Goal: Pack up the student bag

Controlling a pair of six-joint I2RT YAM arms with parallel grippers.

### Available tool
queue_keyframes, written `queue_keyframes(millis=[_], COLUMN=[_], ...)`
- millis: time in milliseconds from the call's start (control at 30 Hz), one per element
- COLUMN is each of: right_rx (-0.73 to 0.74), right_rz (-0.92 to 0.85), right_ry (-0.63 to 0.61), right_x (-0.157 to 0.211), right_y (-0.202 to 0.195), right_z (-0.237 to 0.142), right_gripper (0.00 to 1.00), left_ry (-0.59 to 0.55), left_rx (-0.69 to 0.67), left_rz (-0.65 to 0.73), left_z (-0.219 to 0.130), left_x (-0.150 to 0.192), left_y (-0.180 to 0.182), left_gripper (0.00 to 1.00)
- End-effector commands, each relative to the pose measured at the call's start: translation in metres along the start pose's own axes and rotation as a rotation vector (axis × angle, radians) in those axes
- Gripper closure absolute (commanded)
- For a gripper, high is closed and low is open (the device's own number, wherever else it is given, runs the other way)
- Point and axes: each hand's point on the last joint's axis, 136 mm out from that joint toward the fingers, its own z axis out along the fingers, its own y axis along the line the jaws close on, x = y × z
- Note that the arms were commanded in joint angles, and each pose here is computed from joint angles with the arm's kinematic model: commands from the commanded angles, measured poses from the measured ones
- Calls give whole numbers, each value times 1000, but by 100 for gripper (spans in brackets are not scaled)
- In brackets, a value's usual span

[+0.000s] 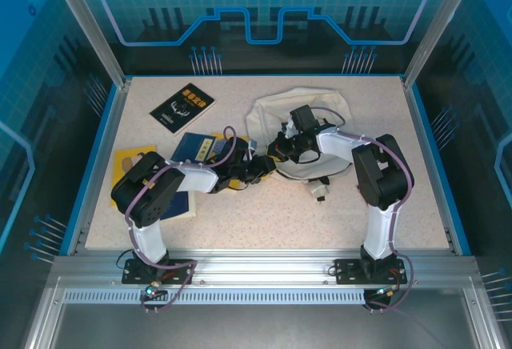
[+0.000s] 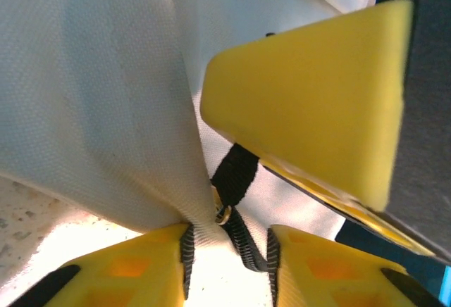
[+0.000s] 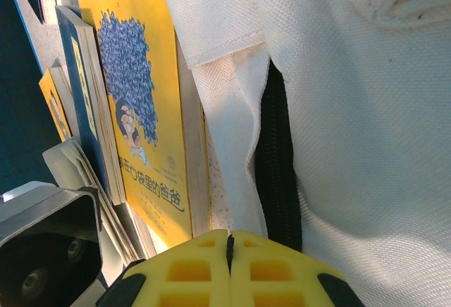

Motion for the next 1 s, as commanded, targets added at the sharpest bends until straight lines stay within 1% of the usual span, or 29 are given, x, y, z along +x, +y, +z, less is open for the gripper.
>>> queue_keyframes(millis=[0, 100, 200, 300, 467, 600, 800, 967], right_rx=[-58, -52, -33, -19, 9, 32, 50, 65], right_rz=[-17, -13, -5, 3, 12, 7, -23, -60], right_ry=[-20, -25, -32, -40, -54, -68, -99, -180], right_x=[-5, -6, -7, -9, -12, -14, -25, -50], right_y=[14, 12, 7, 3, -4, -7, -5, 0], right_z=[-10, -11, -12, -12, -14, -16, -13, -12], right_gripper=[100, 100, 100, 100, 100, 100, 100, 100], left_ry=[-8, -20, -30, -35, -39, -46, -55, -48], left_rx=[-52, -58, -63, -84, -108, -127, -127, -127], left_rz=[-21, -21, -15, -6, 1, 8, 15, 15], left_z=[7, 6, 3, 1, -2, -3, -4, -6], left_x=[1, -1, -1, -1, 0, 0, 0, 3], left_y=[11, 12, 12, 17, 24, 28, 31, 33], left_gripper=[69, 76, 80, 87, 90, 100, 100, 100])
